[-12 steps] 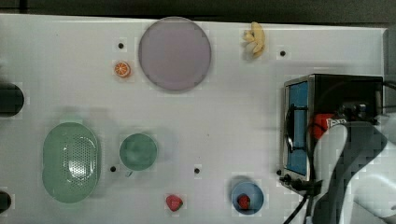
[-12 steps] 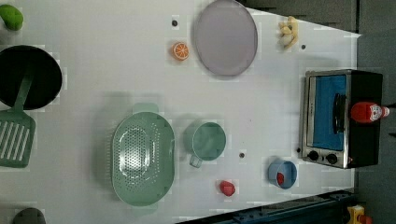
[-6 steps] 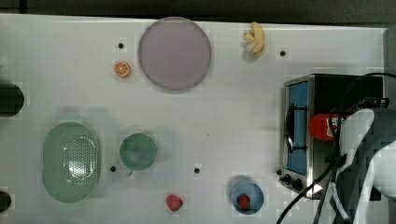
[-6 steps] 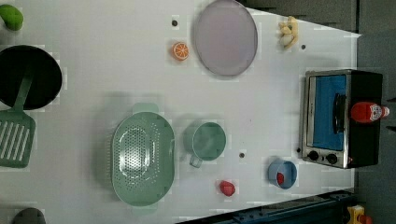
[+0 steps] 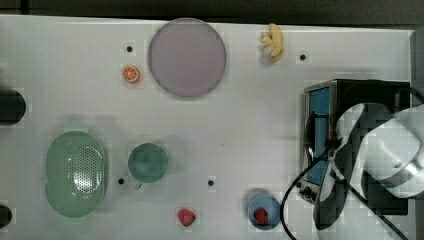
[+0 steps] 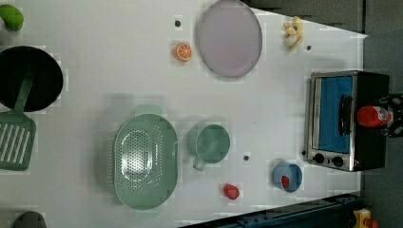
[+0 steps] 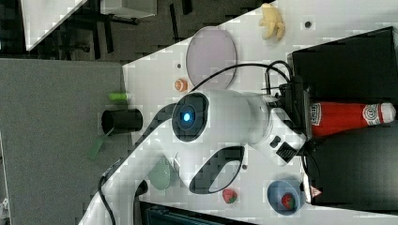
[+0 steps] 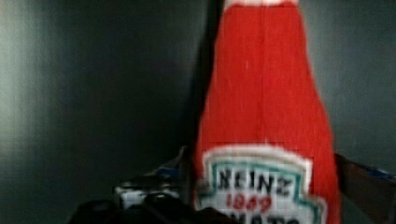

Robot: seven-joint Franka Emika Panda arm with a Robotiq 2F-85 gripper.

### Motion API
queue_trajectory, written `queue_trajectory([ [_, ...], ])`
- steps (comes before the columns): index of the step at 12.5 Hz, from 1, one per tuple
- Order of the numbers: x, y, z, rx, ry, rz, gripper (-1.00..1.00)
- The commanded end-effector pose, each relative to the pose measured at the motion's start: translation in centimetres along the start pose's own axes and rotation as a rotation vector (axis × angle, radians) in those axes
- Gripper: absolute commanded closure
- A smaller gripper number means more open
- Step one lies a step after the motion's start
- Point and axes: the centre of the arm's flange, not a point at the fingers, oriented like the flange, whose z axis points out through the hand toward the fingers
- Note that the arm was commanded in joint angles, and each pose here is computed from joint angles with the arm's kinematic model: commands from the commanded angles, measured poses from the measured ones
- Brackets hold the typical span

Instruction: Pick Ketchup from oven and place it on table.

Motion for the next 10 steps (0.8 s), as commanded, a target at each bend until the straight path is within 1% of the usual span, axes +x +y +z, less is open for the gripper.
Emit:
queue_trajectory([
  [1, 0.6, -0.1, -4.1, 0.102, -0.006, 0.028, -0.24],
  [2, 0.7, -0.1, -4.1, 0.101, -0.005, 0.029, -0.24],
  [3, 0.3, -0.7, -5.4, 0.122, 0.004, 0.016, -0.24],
  [4, 0.0, -1.6, -8.6, 0.164, 0.029, -0.006, -0.24],
  [5, -0.6, -2.2, -11.7, 0.195, 0.043, -0.03, -0.24],
  [6, -2.3, -2.5, -16.2, 0.204, 0.027, -0.071, -0.24],
  [8, -4.8, -2.2, -20.0, 0.185, -0.016, -0.119, -0.24],
  [9, -8.6, -2.2, -23.0, 0.139, -0.012, -0.209, -0.24],
  [10, -10.9, -2.5, -24.0, 0.135, -0.009, -0.257, -0.24],
])
